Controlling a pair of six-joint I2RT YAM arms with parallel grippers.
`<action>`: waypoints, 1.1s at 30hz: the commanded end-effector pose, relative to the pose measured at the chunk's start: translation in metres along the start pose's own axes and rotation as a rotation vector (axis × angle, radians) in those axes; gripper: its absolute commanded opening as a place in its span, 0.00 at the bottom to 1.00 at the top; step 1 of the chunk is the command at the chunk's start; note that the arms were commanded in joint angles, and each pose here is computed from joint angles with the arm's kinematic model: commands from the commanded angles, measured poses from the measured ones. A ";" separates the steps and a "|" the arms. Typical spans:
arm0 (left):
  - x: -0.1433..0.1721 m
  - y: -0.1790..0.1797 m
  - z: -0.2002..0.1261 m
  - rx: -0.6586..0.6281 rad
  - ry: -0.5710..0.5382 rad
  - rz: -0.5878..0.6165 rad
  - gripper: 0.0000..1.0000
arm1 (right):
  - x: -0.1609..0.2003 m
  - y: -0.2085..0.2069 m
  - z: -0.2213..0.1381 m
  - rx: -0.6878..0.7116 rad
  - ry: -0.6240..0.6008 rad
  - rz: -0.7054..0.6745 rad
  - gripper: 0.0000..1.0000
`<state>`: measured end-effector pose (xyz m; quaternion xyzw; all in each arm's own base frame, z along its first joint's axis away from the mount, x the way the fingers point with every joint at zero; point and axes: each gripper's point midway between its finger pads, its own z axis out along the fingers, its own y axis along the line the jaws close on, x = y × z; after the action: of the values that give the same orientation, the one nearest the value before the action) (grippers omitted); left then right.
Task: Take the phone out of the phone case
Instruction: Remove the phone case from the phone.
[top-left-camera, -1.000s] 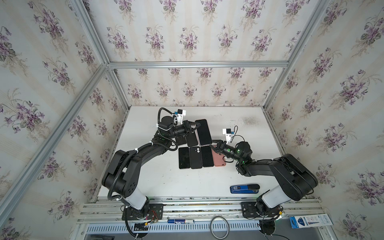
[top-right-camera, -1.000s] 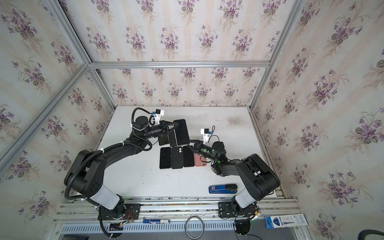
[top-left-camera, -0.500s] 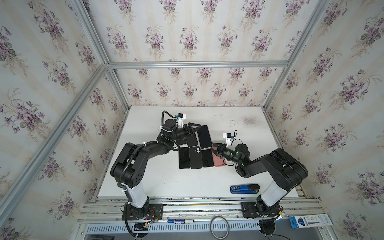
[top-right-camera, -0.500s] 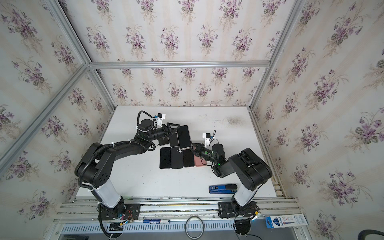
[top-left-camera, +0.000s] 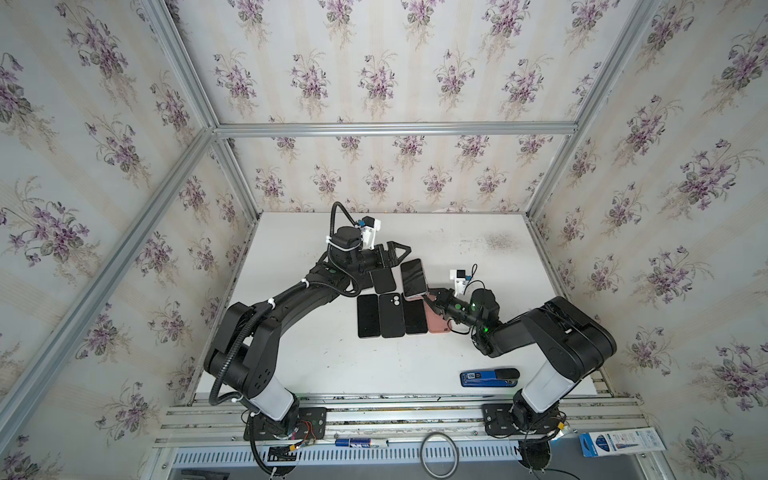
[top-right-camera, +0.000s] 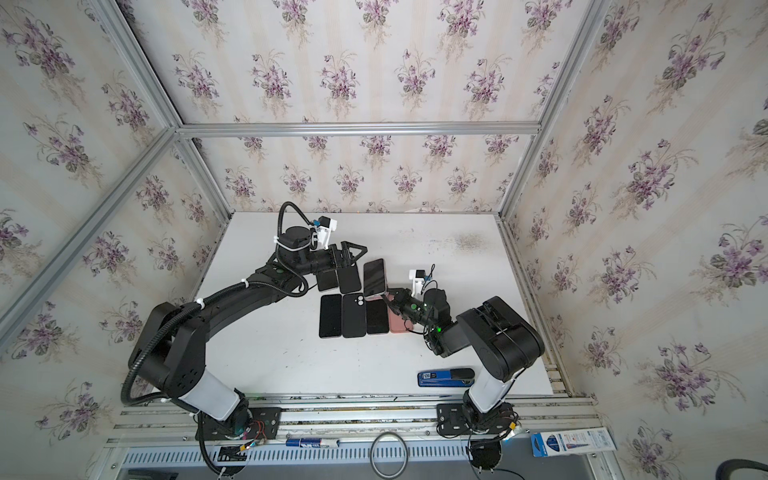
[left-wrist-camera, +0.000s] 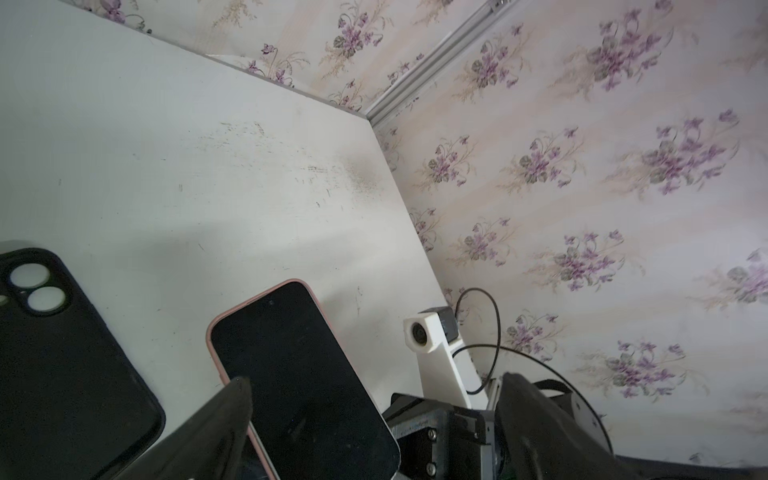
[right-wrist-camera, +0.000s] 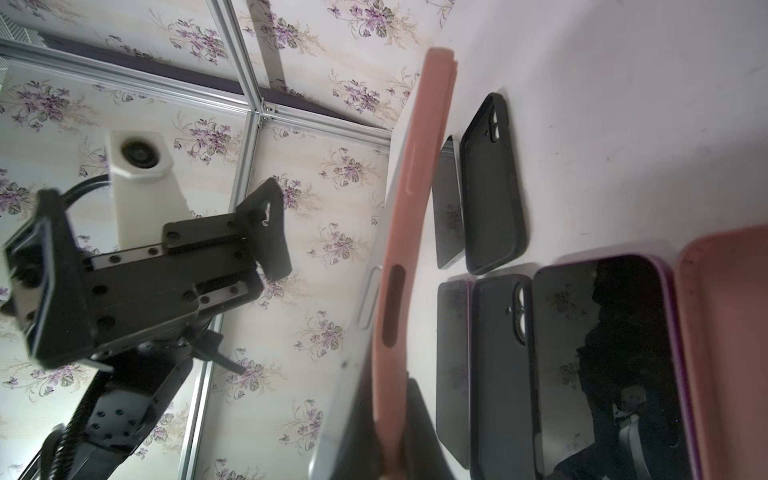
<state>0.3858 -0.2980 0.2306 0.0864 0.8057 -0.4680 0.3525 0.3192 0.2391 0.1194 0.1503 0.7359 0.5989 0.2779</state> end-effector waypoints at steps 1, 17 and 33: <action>0.031 -0.007 -0.003 -0.075 0.139 0.245 0.95 | -0.006 0.010 0.000 -0.035 -0.029 -0.014 0.00; 0.108 -0.012 0.008 -0.283 0.433 0.777 0.92 | -0.006 0.010 -0.002 0.017 -0.013 -0.006 0.00; 0.106 0.007 0.029 -0.397 0.445 0.808 0.86 | -0.003 0.009 -0.003 -0.012 -0.012 0.020 0.00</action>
<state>0.3169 -0.3379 0.1423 0.4236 0.8394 -0.1169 0.3200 0.3157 0.2338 0.1058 0.1821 0.7560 0.5759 0.2521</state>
